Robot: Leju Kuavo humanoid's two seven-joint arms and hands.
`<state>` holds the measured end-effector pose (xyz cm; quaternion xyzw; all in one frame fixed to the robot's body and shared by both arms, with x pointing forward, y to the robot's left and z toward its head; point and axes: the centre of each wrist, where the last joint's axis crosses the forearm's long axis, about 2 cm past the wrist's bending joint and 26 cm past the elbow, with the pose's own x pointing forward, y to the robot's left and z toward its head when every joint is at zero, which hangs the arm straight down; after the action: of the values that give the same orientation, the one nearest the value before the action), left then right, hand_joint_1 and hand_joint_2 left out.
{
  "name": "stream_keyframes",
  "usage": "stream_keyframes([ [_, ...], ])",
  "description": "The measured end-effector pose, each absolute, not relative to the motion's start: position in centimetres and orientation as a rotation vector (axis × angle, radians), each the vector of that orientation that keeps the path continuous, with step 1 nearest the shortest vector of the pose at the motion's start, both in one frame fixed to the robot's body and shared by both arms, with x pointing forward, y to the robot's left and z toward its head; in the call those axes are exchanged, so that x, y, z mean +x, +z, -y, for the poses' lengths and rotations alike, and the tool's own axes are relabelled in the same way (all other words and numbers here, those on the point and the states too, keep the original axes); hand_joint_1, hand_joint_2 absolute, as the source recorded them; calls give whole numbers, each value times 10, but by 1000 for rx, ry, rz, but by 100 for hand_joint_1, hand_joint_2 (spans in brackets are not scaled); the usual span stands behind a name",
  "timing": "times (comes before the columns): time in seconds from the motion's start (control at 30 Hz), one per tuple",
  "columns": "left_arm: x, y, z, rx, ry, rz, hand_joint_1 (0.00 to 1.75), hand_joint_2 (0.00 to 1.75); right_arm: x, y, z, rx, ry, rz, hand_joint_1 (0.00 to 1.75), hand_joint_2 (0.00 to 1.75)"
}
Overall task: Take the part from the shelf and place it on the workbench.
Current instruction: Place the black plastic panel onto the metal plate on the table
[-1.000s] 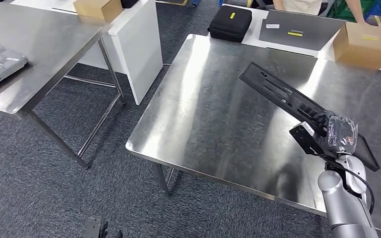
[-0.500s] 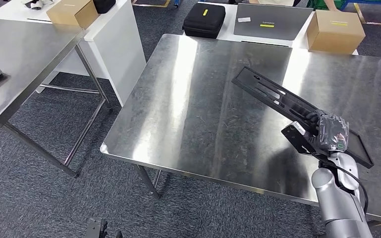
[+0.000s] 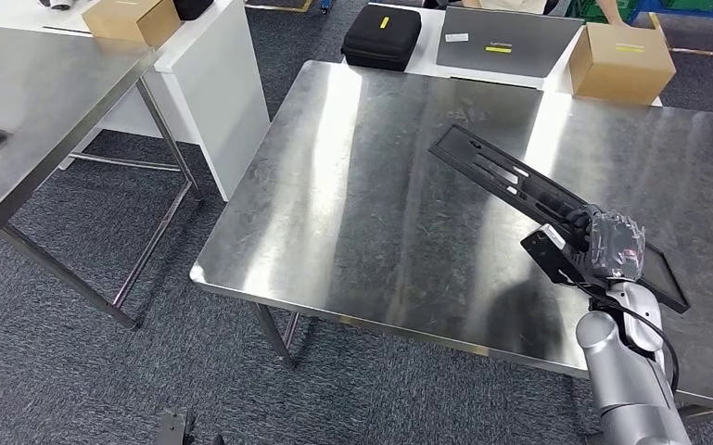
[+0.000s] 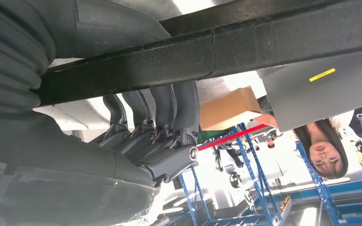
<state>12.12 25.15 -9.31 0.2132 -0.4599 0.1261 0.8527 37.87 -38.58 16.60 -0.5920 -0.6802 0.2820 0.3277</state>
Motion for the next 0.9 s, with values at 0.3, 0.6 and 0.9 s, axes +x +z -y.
stream_keyframes([
  [0.3,121,-93,-249,449,258,967,0,175,376,161,380,-1552,752,1758,166,175],
  [0.6,121,-93,-247,446,254,966,0,175,376,158,375,-1540,739,1753,166,175],
  [0.9,121,-93,-246,445,250,967,0,175,375,158,375,-1512,688,1762,166,175],
])
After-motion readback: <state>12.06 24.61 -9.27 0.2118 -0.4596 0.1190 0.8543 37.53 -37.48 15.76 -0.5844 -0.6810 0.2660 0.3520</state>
